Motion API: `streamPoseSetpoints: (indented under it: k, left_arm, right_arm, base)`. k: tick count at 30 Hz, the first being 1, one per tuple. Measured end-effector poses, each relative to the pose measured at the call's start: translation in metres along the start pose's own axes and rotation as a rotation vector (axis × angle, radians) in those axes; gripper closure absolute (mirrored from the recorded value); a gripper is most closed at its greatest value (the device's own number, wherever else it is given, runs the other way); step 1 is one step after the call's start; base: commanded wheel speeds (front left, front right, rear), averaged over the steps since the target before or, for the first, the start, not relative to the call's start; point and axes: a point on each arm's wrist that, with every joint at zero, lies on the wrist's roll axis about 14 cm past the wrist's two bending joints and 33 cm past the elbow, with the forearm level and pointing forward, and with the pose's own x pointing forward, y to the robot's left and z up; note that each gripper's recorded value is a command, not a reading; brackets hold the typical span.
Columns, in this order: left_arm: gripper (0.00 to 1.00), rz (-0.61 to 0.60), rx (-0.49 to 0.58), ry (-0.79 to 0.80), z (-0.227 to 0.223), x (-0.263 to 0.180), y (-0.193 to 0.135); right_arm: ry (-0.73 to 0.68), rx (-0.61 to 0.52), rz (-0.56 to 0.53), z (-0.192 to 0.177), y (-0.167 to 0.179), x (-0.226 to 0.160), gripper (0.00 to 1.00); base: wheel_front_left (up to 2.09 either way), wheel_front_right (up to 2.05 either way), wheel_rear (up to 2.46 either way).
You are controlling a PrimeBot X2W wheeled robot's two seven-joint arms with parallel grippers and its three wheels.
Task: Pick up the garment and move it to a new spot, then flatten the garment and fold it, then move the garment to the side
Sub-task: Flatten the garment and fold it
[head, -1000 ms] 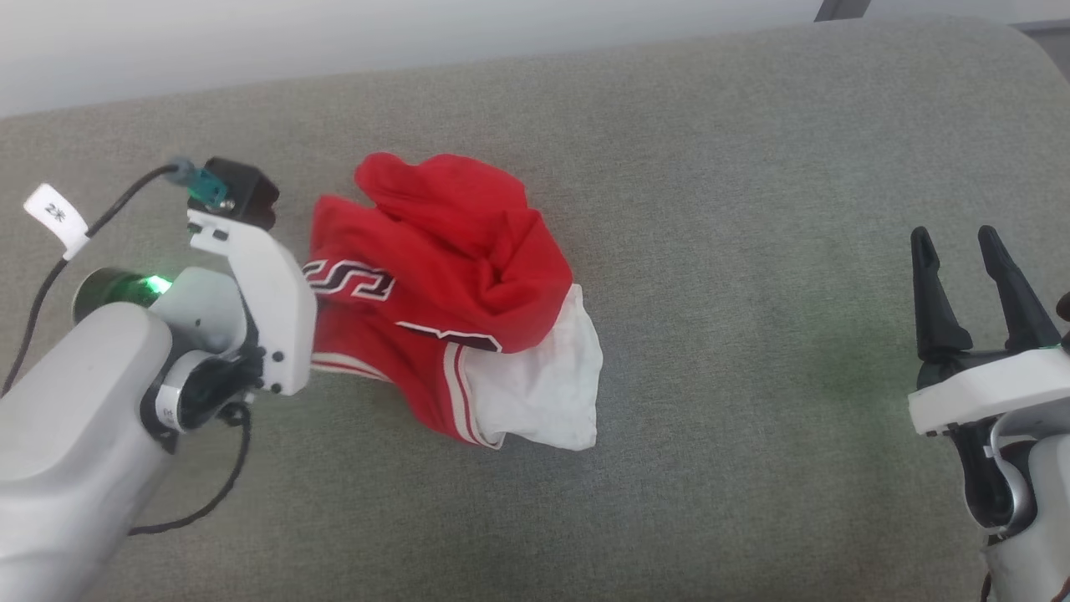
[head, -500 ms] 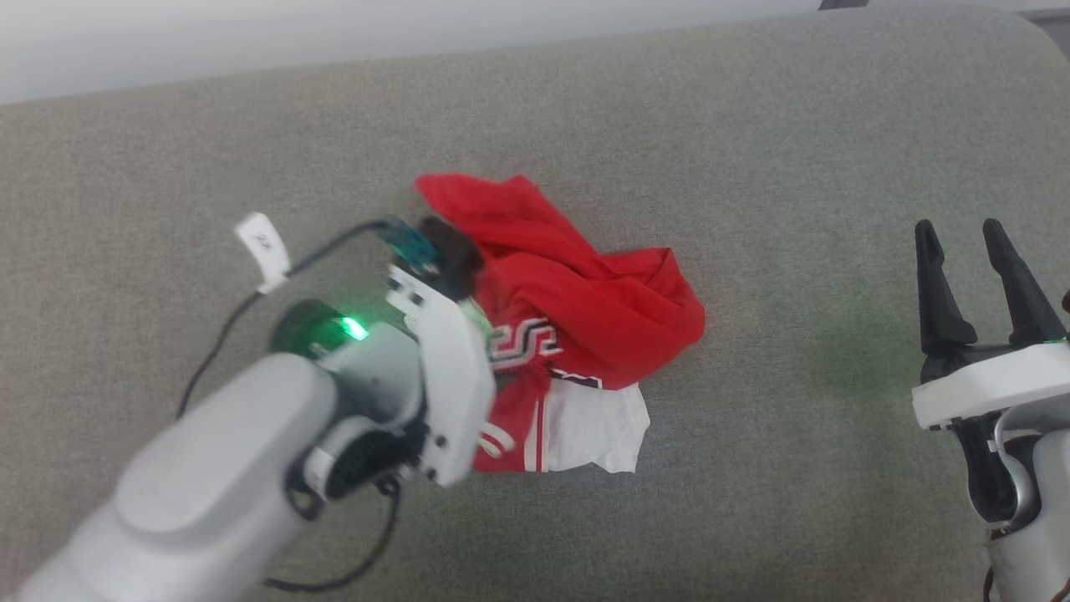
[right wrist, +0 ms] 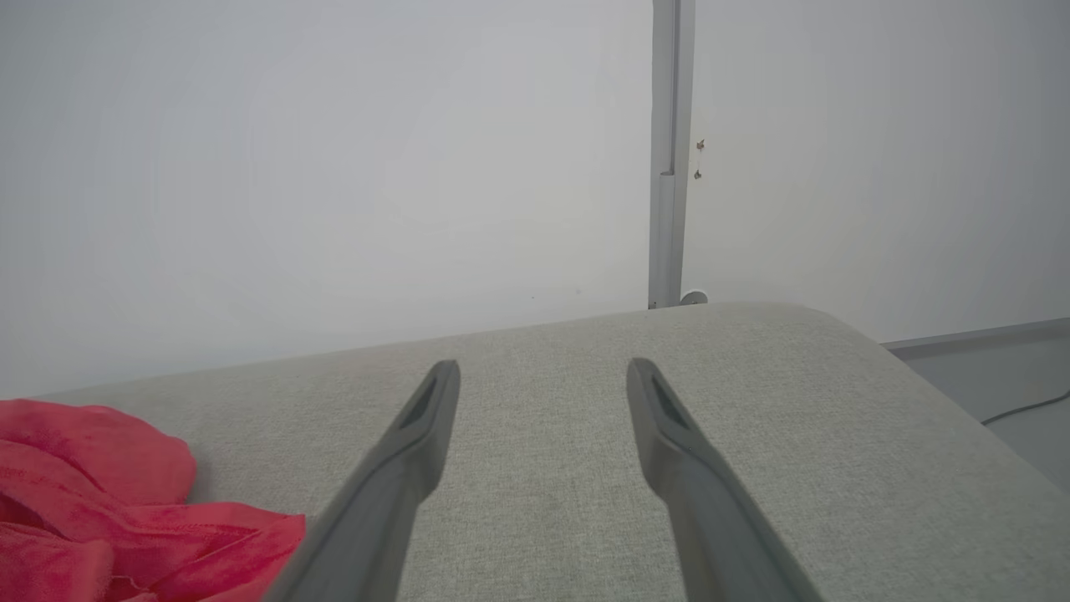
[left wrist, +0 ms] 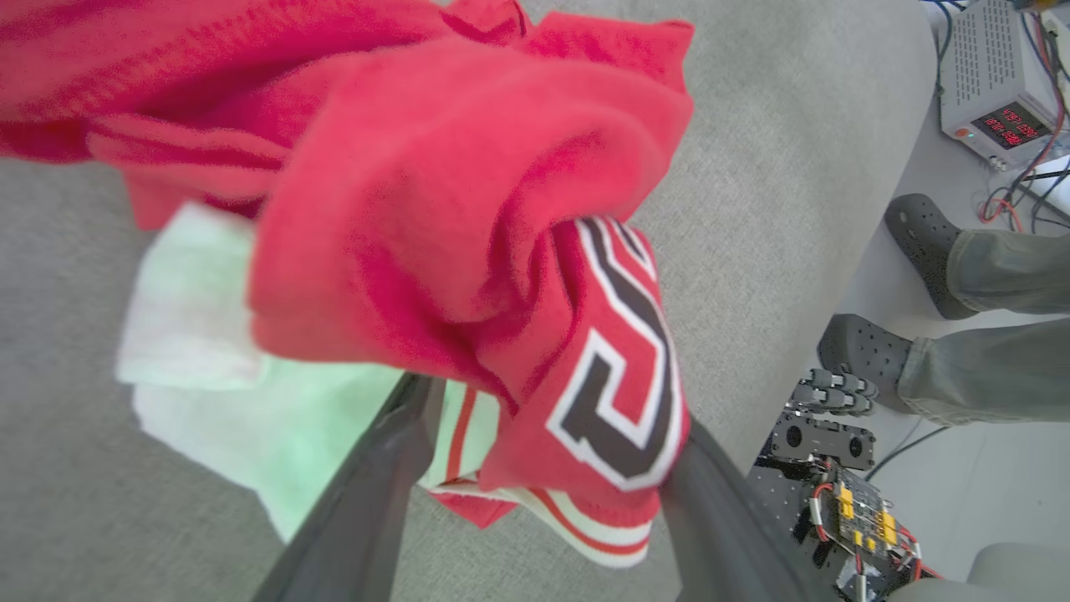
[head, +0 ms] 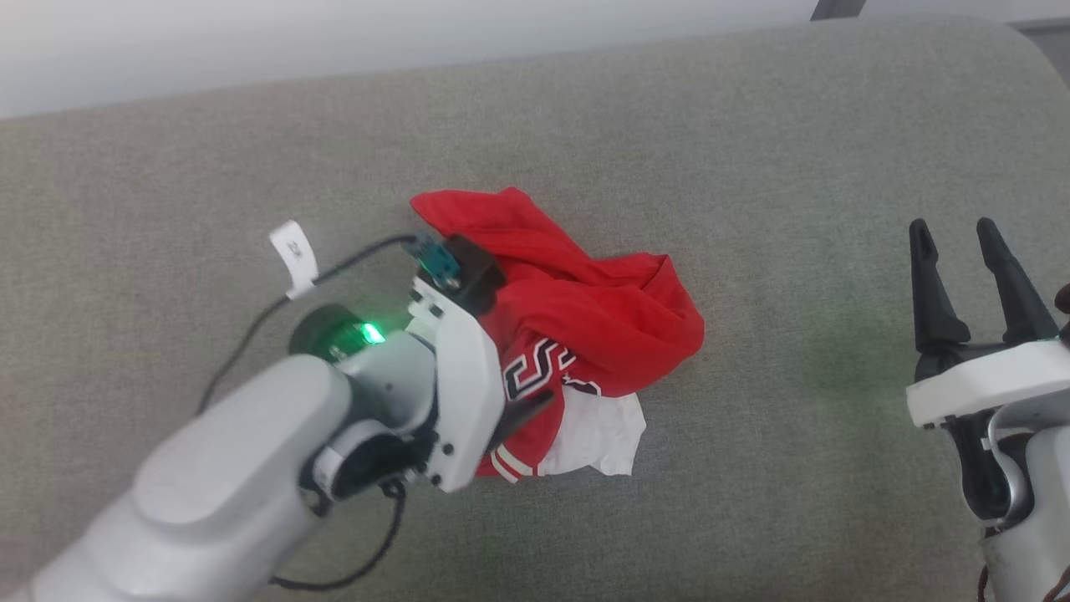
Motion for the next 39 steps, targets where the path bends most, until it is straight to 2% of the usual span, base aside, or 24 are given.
streamPoseSetpoints:
  k: [4,17,28,33,37,38,39]
  left_arm:
    - [0.00,0.031,0.042,-0.041,0.019,-0.018,0.004]
    - [0.00,0.126,0.038,-0.106,0.051,-0.045,0.029]
    - [0.00,0.246,-0.083,-0.082,0.039,-0.040,0.086]
    - [0.00,0.222,-0.112,-0.085,0.039,-0.040,0.084]
    - [0.00,0.145,-0.108,-0.035,0.029,-0.031,0.059]
    - [0.14,0.134,-0.105,-0.025,0.027,-0.030,0.054]
    - [0.90,0.120,-0.098,-0.020,0.026,-0.028,0.049]
  right_arm:
    - [-0.006,0.002,0.001,0.003,0.001,-0.004,0.00]
    - [-0.018,-0.001,0.000,0.009,0.000,-0.010,0.00]
    - [-0.008,-0.013,-0.028,0.006,-0.011,-0.012,0.00]
    - [-0.007,-0.014,-0.034,0.005,-0.014,-0.012,0.00]
    - [-0.010,-0.009,-0.031,0.005,-0.012,-0.010,0.00]
    - [-0.010,-0.008,-0.028,0.005,-0.011,-0.009,0.00]
    - [-0.010,-0.006,-0.026,0.005,-0.010,-0.009,0.00]
  base:
    - [0.00,0.00,0.00]
    - [0.00,0.00,0.00]
    - [0.00,0.00,0.00]
    - [0.00,0.00,0.00]
    - [0.00,0.00,0.00]
    - [0.00,0.00,0.00]
    - [0.00,0.00,0.00]
